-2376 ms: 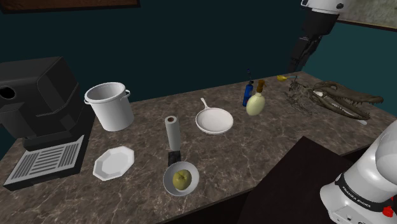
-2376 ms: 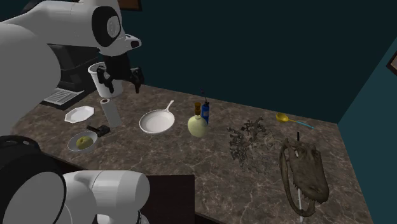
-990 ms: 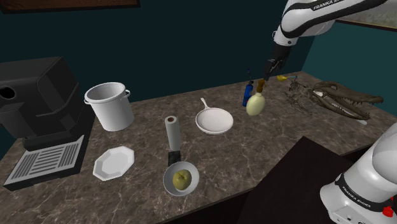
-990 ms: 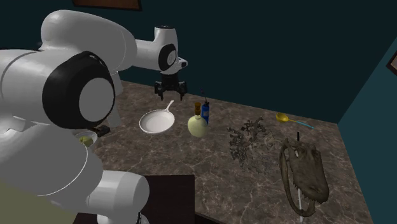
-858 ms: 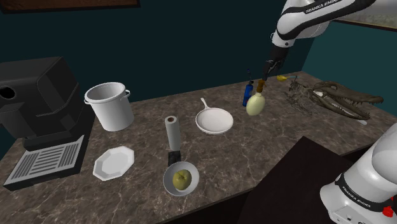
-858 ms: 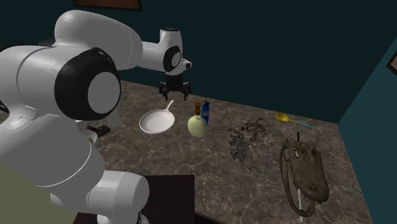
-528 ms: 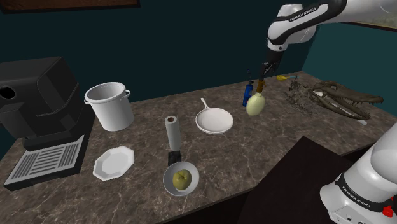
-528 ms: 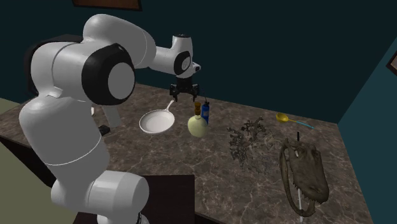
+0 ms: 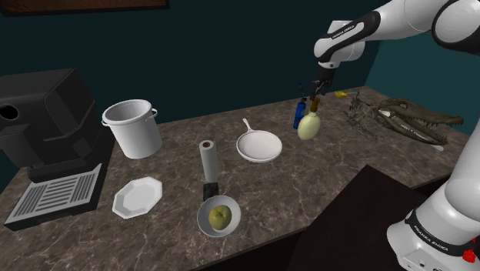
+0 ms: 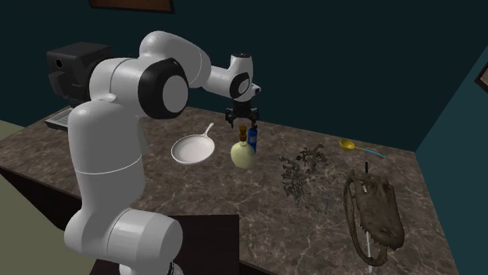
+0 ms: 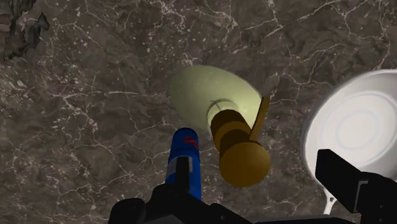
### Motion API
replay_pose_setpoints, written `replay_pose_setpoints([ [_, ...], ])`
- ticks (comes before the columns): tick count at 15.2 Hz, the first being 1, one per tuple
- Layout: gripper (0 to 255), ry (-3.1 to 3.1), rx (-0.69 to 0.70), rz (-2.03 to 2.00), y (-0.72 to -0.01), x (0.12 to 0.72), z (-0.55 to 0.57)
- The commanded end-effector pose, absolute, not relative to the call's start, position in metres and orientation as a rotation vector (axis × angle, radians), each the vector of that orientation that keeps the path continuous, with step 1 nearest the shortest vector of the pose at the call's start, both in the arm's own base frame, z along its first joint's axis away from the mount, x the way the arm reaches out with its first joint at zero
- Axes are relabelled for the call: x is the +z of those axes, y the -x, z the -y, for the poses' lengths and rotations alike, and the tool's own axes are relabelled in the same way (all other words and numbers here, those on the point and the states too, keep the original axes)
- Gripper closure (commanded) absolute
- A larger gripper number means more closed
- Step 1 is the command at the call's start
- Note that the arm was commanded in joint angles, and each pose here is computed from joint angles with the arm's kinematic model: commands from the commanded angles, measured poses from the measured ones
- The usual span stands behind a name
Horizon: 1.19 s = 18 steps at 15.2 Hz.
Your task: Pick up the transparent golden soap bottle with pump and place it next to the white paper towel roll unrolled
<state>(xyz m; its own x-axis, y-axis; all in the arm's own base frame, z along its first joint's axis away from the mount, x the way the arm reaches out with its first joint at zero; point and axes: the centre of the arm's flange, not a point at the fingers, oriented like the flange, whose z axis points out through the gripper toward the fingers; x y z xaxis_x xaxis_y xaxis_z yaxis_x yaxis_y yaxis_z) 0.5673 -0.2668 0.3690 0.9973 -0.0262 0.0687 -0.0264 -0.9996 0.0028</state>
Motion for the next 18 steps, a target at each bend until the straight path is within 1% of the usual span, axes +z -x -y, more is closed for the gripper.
replay_pose_setpoints([
  [1,0,-3.135,0.108,0.043,-0.571,0.358,0.270],
  [7,0,-3.135,0.108,0.043,-0.573,0.329,0.270],
  [14,0,-3.135,0.108,0.043,-0.573,0.329,0.270],
  [15,255,-3.135,0.108,0.043,-0.573,0.329,0.270],
  [18,255,-3.135,0.108,0.043,-0.573,0.329,0.270],
])
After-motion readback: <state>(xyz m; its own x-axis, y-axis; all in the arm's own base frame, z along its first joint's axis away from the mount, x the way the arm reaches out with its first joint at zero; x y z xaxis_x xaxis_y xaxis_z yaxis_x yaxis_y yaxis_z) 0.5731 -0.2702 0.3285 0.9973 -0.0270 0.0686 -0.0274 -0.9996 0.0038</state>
